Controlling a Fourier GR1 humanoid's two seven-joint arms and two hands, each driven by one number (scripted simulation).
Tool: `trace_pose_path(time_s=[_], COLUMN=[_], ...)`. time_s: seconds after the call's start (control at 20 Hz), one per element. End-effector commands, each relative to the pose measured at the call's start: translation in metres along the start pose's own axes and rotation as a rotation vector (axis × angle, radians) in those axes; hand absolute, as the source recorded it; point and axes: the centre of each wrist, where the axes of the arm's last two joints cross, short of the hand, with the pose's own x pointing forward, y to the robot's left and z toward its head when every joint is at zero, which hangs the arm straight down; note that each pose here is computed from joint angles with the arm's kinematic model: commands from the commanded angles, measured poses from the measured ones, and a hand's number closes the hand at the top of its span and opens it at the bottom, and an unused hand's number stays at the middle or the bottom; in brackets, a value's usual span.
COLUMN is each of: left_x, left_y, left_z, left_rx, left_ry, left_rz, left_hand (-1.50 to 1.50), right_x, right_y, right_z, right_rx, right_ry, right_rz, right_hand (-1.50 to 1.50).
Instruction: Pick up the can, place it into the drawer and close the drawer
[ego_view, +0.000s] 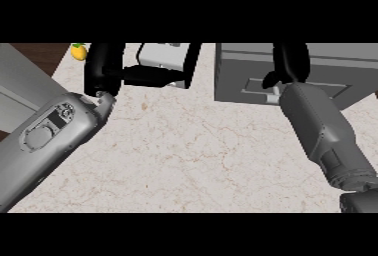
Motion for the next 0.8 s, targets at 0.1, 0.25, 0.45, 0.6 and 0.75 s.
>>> trace_pose_path(time_s=[0.1, 0.25, 0.45, 0.6, 0.75], left_x=[-0.006, -0.006, -0.005, -0.012, -0.022], left_y=[0.004, 0.002, 0.012, 0.018, 0.020], left_z=[0.008, 0.010, 0.014, 0.012, 0.018], left_rx=[-0.009, -0.019, -0.005, 0.019, 0.020], left_ry=[-0.019, -0.019, -0.013, -0.002, 0.004], left_rz=[-0.008, -0.025, -0.003, 0.003, -0.002], left_hand=[-1.50, -1.50, -1.50, -1.50, -1.50], right_x=[0.009, 0.033, 0.037, 0.049, 0.050], right_y=[-0.020, -0.004, -0.021, -0.015, -0.024], right_z=[-0.025, -0.014, -0.030, -0.027, -0.035], right_rx=[-0.029, -0.056, -0.073, -0.100, -0.096], right_ry=[-0.010, -0.007, 0.015, 0.024, 0.027], right_rz=[-0.064, -0.171, -0.336, -0.452, -0.561], right_hand=[-1.50, -1.50, -1.50, -1.50, -1.50])
